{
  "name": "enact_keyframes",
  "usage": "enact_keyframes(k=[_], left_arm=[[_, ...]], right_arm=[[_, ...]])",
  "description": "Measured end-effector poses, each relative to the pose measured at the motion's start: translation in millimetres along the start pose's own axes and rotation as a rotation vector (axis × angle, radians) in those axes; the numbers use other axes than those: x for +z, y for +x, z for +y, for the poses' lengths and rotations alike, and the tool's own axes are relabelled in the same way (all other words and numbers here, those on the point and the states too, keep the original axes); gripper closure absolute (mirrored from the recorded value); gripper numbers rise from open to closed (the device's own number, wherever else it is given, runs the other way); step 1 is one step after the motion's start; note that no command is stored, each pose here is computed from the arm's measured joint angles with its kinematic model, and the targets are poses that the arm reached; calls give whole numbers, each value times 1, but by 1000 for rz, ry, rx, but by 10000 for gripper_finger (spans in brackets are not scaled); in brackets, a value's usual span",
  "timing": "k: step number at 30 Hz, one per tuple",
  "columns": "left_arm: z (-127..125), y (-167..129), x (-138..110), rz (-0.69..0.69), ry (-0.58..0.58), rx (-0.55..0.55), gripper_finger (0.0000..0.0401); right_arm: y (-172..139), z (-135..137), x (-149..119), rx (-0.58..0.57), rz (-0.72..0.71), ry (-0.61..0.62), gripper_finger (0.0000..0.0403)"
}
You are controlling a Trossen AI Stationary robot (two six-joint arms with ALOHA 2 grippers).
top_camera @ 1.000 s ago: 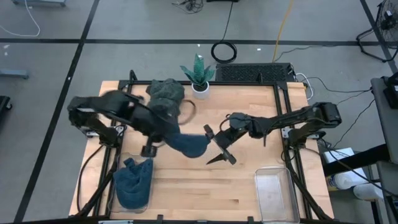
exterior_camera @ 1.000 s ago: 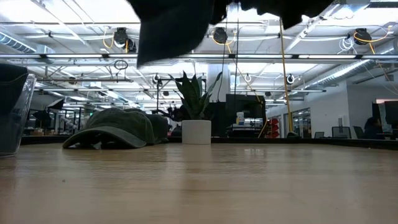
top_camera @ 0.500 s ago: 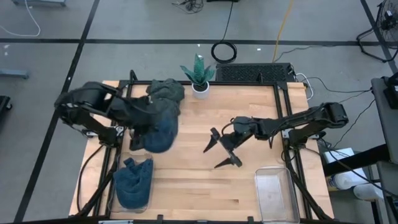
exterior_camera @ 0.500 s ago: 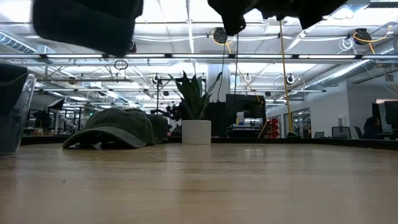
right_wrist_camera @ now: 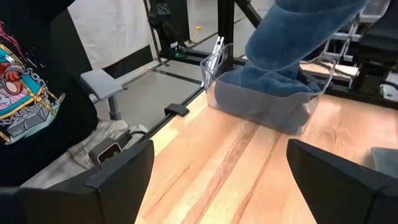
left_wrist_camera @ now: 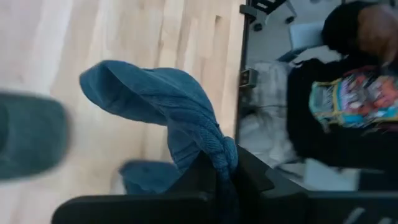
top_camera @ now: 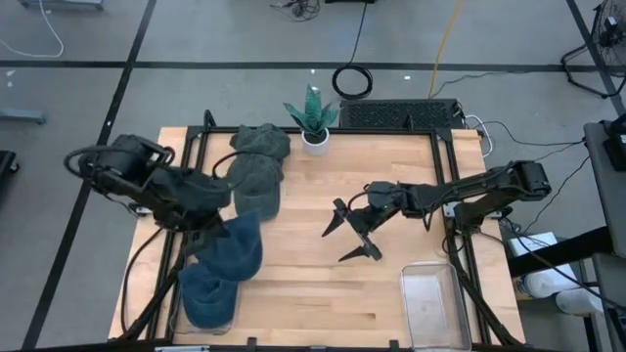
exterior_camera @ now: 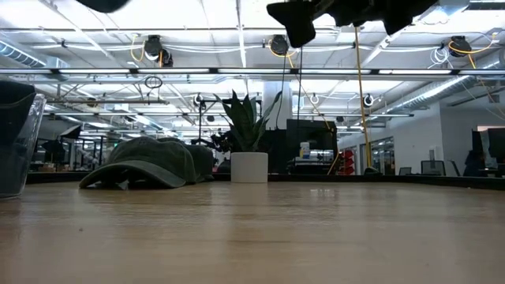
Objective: Pick & Place hat
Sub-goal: Put the blue cap into the left transparent bin
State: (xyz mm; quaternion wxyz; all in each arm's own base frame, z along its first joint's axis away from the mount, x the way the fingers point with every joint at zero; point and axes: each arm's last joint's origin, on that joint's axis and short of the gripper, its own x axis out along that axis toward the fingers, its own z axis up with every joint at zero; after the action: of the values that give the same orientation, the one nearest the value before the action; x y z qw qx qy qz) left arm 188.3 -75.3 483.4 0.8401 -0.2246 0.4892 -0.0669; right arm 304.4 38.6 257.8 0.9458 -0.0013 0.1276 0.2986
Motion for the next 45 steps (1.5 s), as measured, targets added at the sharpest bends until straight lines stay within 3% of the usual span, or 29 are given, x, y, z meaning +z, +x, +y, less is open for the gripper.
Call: enact_keyframes(k=[5,11,17,26,31,35,38,45], left_arm=[[-17,4,-20,-8,-21,45,382],[-35,37,-51,115,-40,120,382],[-44,63,-79,301,-207,140,382],[-60,57,-94,336,-340,78,382],[-66,56,-103,335,-324,77,382],[-75,57,-100,312,-370,-10,382],[-76,57,-100,307,-399,-14,382],[-79,63,-101,226,-326,17,382]], right_arm=[[0,0,0,0,0,3,49],[0,0,-1,0,8,8,50],[0,0,-1,1,7,8,50],[0,1,-5,-1,30,24,55],[-2,-2,-11,-13,45,32,55],[-3,-5,-11,-21,42,45,55],[-3,-4,-12,-21,46,46,55],[-3,-4,-13,-19,64,48,55]])
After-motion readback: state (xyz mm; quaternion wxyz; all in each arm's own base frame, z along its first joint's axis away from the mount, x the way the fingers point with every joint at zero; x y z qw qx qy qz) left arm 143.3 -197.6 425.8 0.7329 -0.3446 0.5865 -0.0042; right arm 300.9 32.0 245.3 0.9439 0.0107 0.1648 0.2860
